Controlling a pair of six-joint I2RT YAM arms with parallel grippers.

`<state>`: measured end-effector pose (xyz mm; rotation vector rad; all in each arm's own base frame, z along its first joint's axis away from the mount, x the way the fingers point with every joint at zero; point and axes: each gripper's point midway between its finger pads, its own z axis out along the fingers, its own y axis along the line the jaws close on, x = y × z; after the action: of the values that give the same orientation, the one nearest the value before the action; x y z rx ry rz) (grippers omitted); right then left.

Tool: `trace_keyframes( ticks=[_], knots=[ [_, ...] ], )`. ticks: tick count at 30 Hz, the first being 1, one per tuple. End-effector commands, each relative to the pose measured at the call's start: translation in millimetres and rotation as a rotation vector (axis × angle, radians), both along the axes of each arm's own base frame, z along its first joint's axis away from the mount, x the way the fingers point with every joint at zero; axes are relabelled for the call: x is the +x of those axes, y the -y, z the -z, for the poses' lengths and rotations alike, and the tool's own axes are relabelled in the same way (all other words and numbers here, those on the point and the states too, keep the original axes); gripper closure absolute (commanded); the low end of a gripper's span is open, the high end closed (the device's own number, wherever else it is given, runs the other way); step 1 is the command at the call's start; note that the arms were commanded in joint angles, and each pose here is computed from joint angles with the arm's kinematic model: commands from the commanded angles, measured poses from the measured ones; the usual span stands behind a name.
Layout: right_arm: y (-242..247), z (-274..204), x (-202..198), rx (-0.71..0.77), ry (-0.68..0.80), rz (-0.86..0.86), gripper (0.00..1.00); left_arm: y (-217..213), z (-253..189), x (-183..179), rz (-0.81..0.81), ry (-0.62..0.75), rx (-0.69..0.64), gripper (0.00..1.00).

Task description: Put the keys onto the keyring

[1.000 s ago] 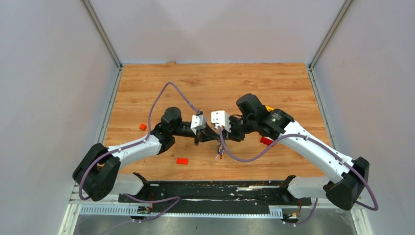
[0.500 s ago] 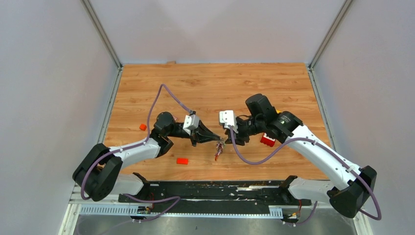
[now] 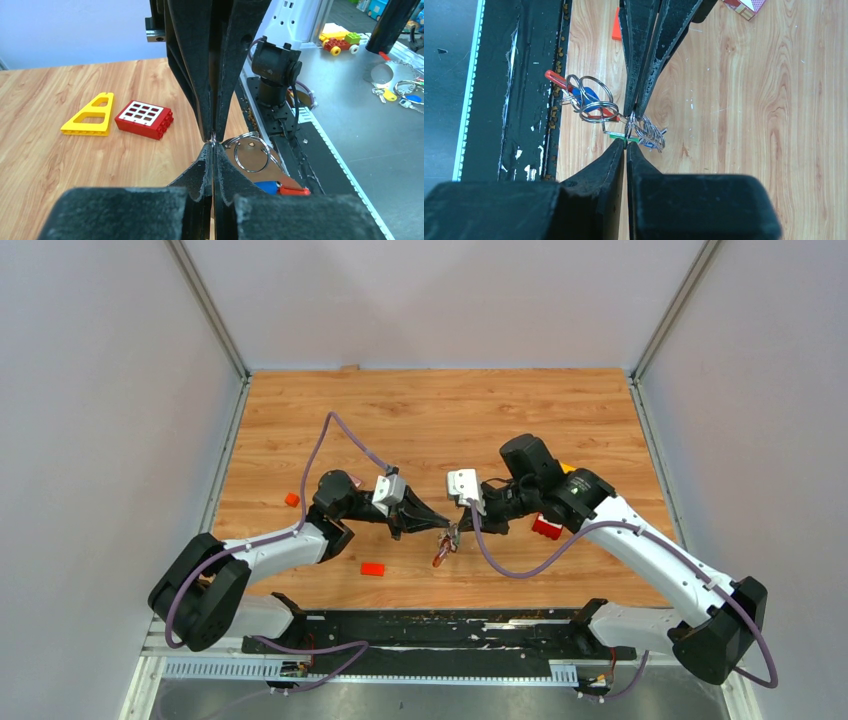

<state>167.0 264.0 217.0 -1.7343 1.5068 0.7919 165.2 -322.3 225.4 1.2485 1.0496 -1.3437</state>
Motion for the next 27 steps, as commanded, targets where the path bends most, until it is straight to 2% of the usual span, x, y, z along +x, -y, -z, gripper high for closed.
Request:
trace_keyframes(
  ticks=[1,10,16,23,27],
  knots=[
    [-4,-1,4,0.019,0.026,-0.01,0.93,-3,-28,-5,0.012,0.085,-0.08,1.0],
    [-7,0,3,0.025,0.001,-0.018,0.99,-4,-29,-6,0.014,0.085,-0.084,1.0],
    [-8,0,0,0.03,-0.012,-0.028,0.99,-4,-28,-5,0.009,0.085,-0.083,1.0],
    [-9,-16,2,0.054,0.016,-0.023,0.81,-4,-21,-5,0.007,0.083,-0.065,1.0],
    [-11,-23,1,0.068,0.012,-0.028,0.79,-3,-21,-4,0.008,0.082,-0.065,1.0]
  ],
)
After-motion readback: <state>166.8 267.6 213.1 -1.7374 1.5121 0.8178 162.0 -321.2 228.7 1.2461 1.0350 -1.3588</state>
